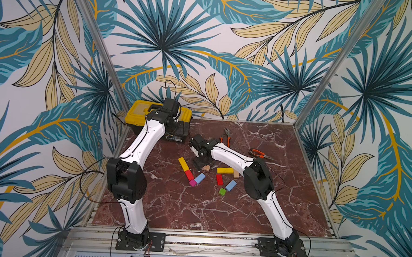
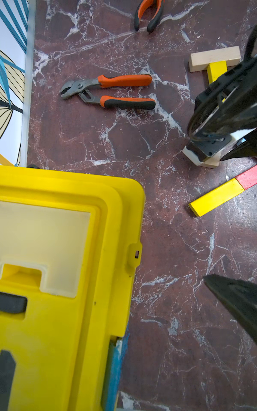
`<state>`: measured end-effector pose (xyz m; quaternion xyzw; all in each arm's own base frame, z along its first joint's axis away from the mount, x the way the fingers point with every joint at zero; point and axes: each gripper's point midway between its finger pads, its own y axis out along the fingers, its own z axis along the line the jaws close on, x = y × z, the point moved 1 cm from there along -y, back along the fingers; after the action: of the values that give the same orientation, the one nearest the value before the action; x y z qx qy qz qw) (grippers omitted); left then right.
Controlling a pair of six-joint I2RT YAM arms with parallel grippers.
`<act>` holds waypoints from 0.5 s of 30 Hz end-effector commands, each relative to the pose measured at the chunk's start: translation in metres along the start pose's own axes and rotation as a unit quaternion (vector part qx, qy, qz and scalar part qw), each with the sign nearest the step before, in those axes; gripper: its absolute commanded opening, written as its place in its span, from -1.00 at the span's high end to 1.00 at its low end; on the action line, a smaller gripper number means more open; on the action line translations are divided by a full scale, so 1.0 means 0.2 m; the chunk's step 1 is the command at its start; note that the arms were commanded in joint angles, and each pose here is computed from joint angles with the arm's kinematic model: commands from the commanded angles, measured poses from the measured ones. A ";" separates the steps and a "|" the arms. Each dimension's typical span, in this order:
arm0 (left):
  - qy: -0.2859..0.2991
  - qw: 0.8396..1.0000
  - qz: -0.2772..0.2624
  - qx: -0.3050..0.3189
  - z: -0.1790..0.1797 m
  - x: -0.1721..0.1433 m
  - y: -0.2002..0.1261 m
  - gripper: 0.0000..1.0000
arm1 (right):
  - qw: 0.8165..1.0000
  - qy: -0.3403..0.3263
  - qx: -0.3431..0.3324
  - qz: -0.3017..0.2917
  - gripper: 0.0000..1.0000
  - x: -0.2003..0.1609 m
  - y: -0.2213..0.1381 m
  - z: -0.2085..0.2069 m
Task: Assemble the letter v with building blocks
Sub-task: Assemble the building block at the center of the board.
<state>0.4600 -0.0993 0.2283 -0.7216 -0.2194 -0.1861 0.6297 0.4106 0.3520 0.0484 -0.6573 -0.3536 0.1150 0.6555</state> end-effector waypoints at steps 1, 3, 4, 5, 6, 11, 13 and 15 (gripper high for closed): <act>-0.004 1.000 -0.006 -0.005 0.01 0.01 -0.02 -0.99 | 0.999 0.019 -0.015 0.027 -0.26 -0.06 0.06 -0.07; -0.004 1.000 -0.005 -0.005 0.01 0.01 -0.02 -0.99 | 0.999 0.025 -0.022 0.029 -0.19 -0.07 0.06 -0.09; -0.003 1.000 -0.005 -0.005 0.01 0.01 -0.02 -0.99 | 0.999 0.027 -0.022 0.030 -0.16 -0.07 0.07 -0.11; -0.004 1.000 -0.005 -0.005 0.01 0.01 -0.02 -0.99 | 0.999 0.027 -0.022 0.033 -0.14 -0.08 0.07 -0.11; -0.003 1.000 -0.005 -0.005 0.01 0.01 -0.02 -0.99 | 0.999 0.029 -0.022 0.034 -0.12 -0.09 0.07 -0.12; -0.003 1.000 -0.002 -0.007 0.00 0.01 -0.01 -0.99 | 0.998 0.041 -0.017 0.046 0.04 -0.12 0.10 -0.12; -0.004 1.000 -0.002 -0.006 0.01 0.00 0.00 -0.99 | 0.997 0.052 -0.012 0.047 0.13 -0.13 0.10 -0.12; -0.003 1.000 -0.002 -0.007 0.00 0.01 -0.01 -0.99 | 0.997 0.066 -0.009 0.048 0.22 -0.13 0.10 -0.13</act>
<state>0.4597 -0.1009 0.2284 -0.7249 -0.2175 -0.1866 0.6264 0.4226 0.3275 0.0406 -0.6756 -0.3141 0.0891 0.6610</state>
